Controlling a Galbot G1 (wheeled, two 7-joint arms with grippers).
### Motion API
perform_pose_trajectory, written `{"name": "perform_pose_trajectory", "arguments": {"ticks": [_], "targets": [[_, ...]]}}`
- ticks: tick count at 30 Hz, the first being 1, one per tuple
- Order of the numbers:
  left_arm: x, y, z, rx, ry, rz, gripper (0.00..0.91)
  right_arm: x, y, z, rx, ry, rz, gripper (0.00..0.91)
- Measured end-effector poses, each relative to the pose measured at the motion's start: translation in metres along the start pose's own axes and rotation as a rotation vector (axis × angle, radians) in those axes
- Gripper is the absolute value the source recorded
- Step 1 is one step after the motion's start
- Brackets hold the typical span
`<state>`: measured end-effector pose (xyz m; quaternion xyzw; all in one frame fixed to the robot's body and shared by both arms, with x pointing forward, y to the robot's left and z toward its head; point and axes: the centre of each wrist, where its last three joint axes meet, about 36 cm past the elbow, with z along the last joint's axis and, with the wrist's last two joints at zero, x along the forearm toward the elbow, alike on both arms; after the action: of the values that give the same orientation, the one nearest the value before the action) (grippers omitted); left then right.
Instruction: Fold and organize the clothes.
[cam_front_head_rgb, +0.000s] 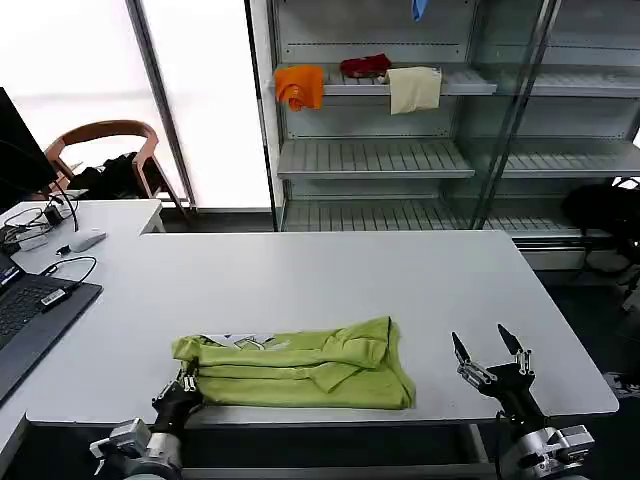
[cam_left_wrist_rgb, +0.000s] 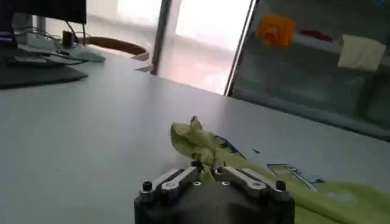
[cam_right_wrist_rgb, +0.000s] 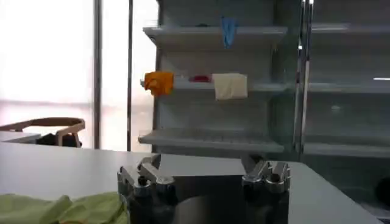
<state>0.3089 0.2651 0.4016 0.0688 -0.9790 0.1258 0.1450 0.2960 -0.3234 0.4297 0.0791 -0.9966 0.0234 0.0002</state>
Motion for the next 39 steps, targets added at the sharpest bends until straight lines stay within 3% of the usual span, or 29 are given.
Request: {"name": "perform_pose_trajectory", "arguments": {"ticks": [9, 15, 21, 27, 39], "targets": [[-0.004, 0.043, -0.040, -0.036, -0.064, -0.071, 0.000, -0.004, 0.002, 0.000, -0.005, -0.002, -0.008, 0.907], [-0.001, 0.071, -0.081, -0.069, -0.138, -0.124, 0.000, -0.006, 0.003, 0.001, -0.007, -0.001, -0.003, 0.907], [0.013, 0.069, -0.103, -0.087, -0.200, -0.103, 0.000, -0.006, 0.004, 0.001, -0.011, -0.002, 0.002, 0.907], [0.016, 0.043, -0.091, -0.125, -0.248, -0.008, 0.000, -0.006, 0.005, 0.000, -0.012, -0.003, 0.002, 0.907], [0.009, -0.028, -0.029, -0.207, -0.288, 0.219, 0.010, -0.007, 0.007, 0.000, -0.018, -0.005, -0.001, 0.907]]}}
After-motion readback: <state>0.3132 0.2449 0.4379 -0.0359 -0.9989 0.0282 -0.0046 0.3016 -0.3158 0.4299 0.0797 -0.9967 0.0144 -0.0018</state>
